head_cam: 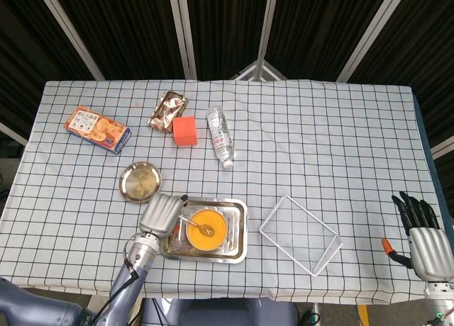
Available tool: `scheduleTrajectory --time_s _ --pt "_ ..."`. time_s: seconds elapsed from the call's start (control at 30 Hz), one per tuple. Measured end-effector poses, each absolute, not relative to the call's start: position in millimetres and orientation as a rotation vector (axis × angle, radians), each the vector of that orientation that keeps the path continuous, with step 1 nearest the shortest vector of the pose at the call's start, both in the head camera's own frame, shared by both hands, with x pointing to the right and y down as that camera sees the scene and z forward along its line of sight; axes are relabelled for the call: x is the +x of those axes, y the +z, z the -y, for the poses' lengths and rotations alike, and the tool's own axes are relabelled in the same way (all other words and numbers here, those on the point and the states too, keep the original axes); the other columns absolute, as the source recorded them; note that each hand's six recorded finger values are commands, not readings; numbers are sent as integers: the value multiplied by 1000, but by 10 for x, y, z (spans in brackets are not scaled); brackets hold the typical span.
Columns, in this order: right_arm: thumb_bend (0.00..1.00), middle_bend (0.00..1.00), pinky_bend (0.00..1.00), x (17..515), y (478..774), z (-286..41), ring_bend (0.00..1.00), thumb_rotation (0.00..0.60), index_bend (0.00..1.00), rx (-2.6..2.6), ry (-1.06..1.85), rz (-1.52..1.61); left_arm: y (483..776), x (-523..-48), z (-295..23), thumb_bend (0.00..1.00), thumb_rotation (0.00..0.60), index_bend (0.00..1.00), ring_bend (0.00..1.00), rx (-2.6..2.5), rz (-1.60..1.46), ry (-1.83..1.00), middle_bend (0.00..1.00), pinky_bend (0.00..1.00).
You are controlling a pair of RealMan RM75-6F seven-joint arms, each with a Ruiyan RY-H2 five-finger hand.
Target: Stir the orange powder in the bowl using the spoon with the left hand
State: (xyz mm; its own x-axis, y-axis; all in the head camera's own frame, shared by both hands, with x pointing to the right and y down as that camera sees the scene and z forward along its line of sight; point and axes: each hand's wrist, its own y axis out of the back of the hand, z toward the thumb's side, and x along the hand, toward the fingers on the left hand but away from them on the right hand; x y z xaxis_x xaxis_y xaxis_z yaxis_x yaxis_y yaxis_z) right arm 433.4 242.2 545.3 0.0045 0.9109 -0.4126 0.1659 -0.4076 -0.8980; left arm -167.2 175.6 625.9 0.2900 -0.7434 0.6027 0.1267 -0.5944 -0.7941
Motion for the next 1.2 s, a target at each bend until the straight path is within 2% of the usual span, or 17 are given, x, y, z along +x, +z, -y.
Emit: scheduleTrajectory --time_s 0.4,0.83,1.2 --pt "360 0 0 4325 5453 -2425 0 600 0 -1633 1460 1126 6315 -1714 -1689 298 600 455 845 -1773 -534 -1439 853 912" --pt "360 0 0 4329 5456 -2421 0 600 0 -1645 1460 1135 6459 -1550 -1736 418 600 452 845 -1759 -456 -1468 853 912" --pt "361 0 0 4330 5455 -2419 0 600 0 -1651 1458 1139 6517 -1476 -1761 427 600 457 845 -1766 -431 -1486 854 912"
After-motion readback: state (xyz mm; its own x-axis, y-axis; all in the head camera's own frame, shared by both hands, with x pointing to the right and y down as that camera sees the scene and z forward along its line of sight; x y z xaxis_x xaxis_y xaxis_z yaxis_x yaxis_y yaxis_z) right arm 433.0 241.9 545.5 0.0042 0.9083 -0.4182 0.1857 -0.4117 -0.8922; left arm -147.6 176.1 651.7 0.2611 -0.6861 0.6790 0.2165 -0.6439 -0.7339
